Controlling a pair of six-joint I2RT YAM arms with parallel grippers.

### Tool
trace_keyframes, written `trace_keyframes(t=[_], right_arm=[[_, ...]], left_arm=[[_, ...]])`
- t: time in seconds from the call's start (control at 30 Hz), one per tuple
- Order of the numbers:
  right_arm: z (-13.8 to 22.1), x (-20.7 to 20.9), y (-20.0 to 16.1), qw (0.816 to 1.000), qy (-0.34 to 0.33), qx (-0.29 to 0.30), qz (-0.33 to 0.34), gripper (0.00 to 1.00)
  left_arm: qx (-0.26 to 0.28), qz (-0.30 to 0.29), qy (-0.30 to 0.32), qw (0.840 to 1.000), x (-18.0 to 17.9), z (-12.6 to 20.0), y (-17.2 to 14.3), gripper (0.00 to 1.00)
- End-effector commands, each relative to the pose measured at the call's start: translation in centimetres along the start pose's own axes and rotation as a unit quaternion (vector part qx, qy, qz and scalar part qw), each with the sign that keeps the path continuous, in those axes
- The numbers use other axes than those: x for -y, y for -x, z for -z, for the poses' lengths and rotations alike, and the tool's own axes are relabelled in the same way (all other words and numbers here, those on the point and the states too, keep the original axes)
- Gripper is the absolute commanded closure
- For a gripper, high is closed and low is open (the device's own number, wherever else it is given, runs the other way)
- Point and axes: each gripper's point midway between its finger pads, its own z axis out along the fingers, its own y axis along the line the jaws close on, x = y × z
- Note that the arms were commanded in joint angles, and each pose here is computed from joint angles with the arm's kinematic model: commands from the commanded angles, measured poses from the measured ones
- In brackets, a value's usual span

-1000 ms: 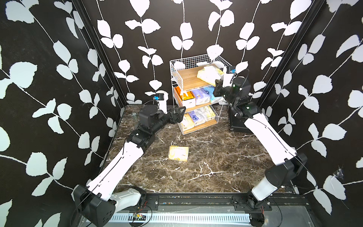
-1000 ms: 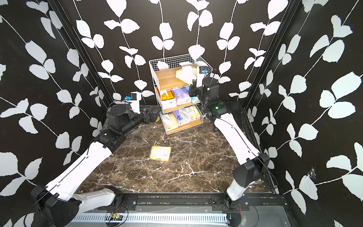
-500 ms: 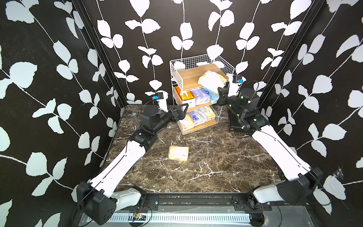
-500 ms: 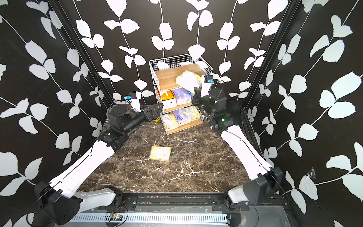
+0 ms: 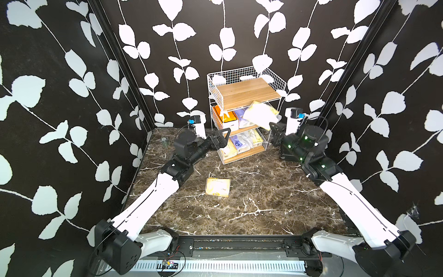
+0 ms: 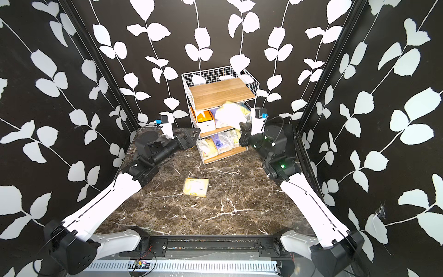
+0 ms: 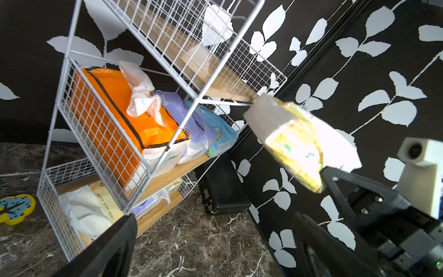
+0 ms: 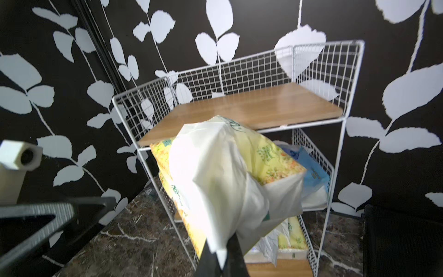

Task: Remove the tissue boxes from the shelf
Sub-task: Pick up a box of tissues from the shelf, then place the box of tissues at the center of the board.

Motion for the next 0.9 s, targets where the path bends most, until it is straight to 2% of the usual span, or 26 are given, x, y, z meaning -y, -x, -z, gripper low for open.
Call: trace_keyframes(t=[0.0,0.2,0.4,0.63,0.87], right_arm=[[1.0,-1.3,-2.6,1.000,0.024,-0.017,0.005,1.00],[2.0,-2.8,-10.3,0.996,0.048,-0.076,0.014,1.00],[2.5,-3.0,-17.7,0.992,0.045,-0.118,0.029,1.00],[3.8,-2.1,-25.9,0.987,0.030,-0.158,0.014,1.00],[5.5,-1.1,-31.3,0.976,0.018,-0.215,-0.002,1.00]], left_arm=[[0.024,-0.041,0.026,0.999,-0.1,2.5,1.2,0.01],[0.029,-0.067,0.055,0.996,-1.0,4.6,1.0,0.01],[0.017,-0.053,0.056,0.997,-1.6,5.5,-0.5,0.01],[0.000,-0.039,0.064,0.997,-2.7,6.3,-2.4,0.01],[-0.007,-0.011,0.052,0.999,-2.7,5.7,-3.2,0.01]])
